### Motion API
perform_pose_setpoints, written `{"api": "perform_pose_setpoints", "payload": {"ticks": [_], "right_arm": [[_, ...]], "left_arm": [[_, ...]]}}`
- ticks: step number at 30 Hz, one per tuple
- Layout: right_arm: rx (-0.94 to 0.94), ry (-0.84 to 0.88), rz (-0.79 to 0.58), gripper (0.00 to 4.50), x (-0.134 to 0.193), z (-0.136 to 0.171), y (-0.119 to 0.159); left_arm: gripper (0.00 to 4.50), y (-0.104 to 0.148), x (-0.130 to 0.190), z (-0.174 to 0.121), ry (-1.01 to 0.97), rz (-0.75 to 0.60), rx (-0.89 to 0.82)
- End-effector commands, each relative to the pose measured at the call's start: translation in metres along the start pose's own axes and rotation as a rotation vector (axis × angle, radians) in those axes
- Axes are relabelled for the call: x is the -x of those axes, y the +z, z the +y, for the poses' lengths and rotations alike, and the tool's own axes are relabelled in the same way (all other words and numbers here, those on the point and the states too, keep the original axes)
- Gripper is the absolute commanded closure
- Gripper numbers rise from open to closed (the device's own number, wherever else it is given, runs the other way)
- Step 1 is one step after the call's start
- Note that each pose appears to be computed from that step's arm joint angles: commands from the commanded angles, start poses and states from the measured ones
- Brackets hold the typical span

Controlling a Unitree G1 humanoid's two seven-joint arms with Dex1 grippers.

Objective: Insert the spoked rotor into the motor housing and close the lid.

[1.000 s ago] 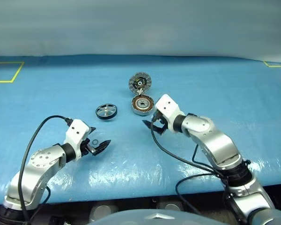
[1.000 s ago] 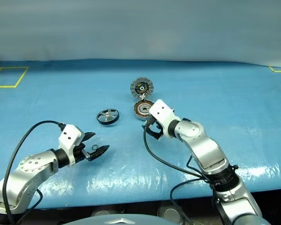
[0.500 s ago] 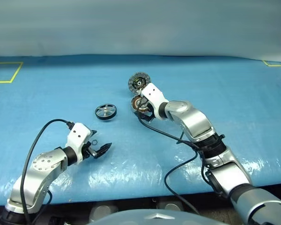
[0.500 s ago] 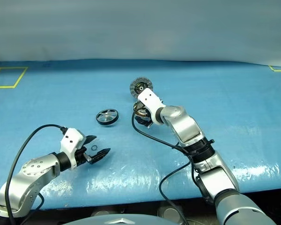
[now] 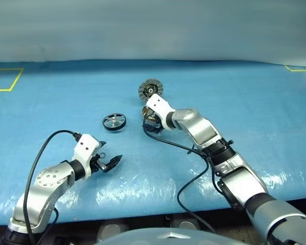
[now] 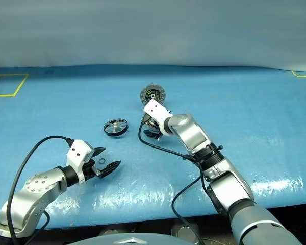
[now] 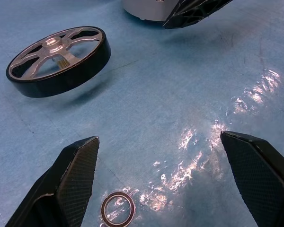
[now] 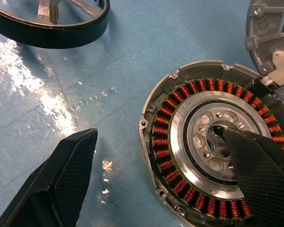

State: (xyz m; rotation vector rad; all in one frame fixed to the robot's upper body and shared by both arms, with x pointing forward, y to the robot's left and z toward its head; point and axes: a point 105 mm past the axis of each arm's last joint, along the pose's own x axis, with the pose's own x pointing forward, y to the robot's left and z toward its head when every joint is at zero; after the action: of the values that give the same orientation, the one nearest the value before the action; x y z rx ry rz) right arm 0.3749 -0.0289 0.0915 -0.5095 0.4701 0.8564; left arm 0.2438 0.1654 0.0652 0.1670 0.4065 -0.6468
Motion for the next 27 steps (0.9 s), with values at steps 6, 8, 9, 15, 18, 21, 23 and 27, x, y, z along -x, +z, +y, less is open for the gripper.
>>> {"api": "perform_pose_setpoints", "payload": {"ticks": [6,8,9,15,18,21,23,27], "right_arm": [[0.025,0.011,0.084,1.62,-0.011,-0.003,-0.005],[0.015,0.012,0.091,2.25,-0.013,-0.003,-0.007],[0.011,0.013,0.092,2.43,-0.013,-0.004,-0.007],[-0.025,0.068,0.080,2.51,-0.004,0.010,-0.011],[-0.057,0.104,0.065,2.53,0.007,0.024,-0.014],[-0.087,0.137,0.065,2.53,0.016,0.045,-0.021],[-0.116,0.156,0.072,2.53,0.022,0.061,-0.027],[-0.206,0.174,0.086,2.54,0.032,0.089,-0.039]], "left_arm": [[0.00,0.006,0.000,0.000,0.009,-0.036,-0.026],[0.00,0.006,-0.001,-0.001,0.007,-0.036,-0.027],[0.00,0.006,-0.001,-0.001,0.007,-0.036,-0.028],[0.00,0.004,0.001,-0.001,0.006,-0.031,-0.025],[0.00,0.002,0.004,0.000,0.012,-0.025,-0.022],[0.00,-0.001,0.008,0.001,0.019,-0.019,-0.017],[0.00,-0.002,0.009,0.002,0.022,-0.017,-0.013],[0.00,-0.003,0.011,0.002,0.031,-0.010,-0.011]]}}
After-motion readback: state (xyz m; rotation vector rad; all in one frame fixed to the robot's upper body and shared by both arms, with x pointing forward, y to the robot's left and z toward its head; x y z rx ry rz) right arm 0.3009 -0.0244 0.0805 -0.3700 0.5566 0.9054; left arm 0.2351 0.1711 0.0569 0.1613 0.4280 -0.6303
